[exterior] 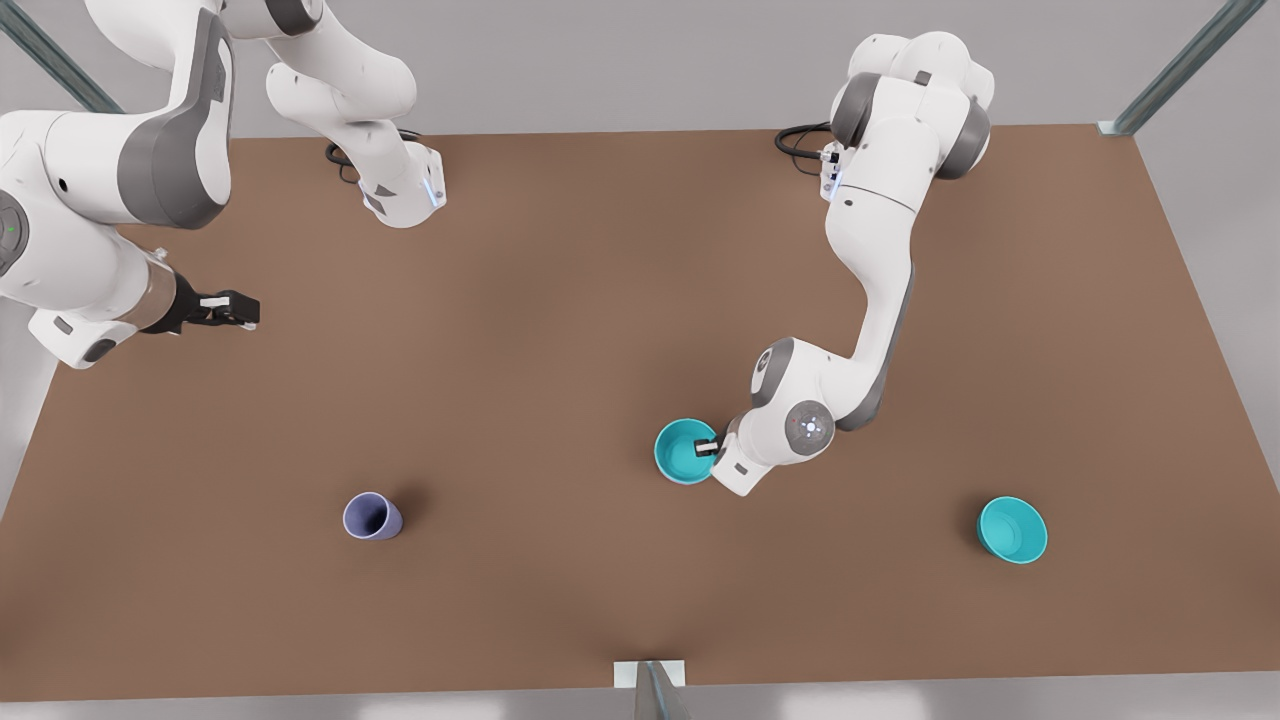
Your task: Stack the blue bowl on the pink bowl
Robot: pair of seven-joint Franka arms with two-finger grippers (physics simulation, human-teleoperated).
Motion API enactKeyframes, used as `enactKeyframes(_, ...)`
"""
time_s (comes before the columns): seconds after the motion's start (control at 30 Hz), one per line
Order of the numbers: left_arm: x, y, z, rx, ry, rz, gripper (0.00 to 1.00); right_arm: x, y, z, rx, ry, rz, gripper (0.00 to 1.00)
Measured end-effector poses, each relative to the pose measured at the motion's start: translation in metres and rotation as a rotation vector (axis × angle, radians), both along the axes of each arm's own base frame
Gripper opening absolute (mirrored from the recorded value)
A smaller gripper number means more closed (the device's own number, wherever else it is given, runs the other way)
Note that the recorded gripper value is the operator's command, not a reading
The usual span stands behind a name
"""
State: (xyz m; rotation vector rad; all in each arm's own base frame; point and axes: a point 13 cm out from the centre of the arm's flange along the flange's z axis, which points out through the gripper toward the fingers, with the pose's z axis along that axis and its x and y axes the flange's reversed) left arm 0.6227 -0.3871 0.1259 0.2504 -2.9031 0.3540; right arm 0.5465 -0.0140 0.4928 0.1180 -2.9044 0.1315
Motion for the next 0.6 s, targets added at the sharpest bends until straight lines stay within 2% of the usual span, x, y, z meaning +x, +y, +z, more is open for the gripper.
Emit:
enactKeyframes(0.03, 0.000, 0.000, -0.001, -0.001, 0.003, 0.005, 1.00, 0.000, 0.000, 0.000, 0.000, 0.000, 0.000, 1.00)
enactKeyframes(0.17, 0.010, 0.008, 0.019, -0.022, -0.009, 0.034, 1.00, 0.000, 0.000, 0.000, 0.000, 0.001, 0.001, 1.00)
enactKeyframes(0.23, 0.049, 0.089, 0.120, 0.028, -0.095, 0.098, 1.00, 0.000, -0.001, 0.000, 0.000, 0.001, 0.000, 1.00)
enactKeyframes(0.27, 0.061, 0.135, 0.196, 0.056, -0.157, 0.114, 1.00, 0.000, -0.001, 0.000, 0.001, 0.001, 0.000, 1.00)
enactKeyframes(0.3, 0.060, 0.163, 0.258, 0.091, -0.202, 0.099, 1.00, 0.000, -0.001, 0.000, 0.002, 0.001, 0.000, 1.00)
enactKeyframes(0.4, 0.022, 0.202, 0.341, 0.164, -0.188, 0.028, 1.00, 0.000, 0.000, -0.001, 0.004, 0.002, 0.002, 1.00)
enactKeyframes(0.5, -0.047, 0.230, 0.368, 0.197, -0.125, -0.067, 1.00, 0.001, 0.000, -0.004, 0.005, 0.007, 0.002, 1.00)
enactKeyframes(0.53, -0.057, 0.232, 0.369, 0.215, -0.113, -0.090, 1.00, 0.001, 0.000, -0.004, 0.005, 0.008, 0.002, 1.00)
enactKeyframes(0.6, -0.053, 0.235, 0.367, 0.235, -0.089, -0.113, 1.00, 0.001, 0.000, -0.005, 0.006, 0.009, 0.001, 1.00)
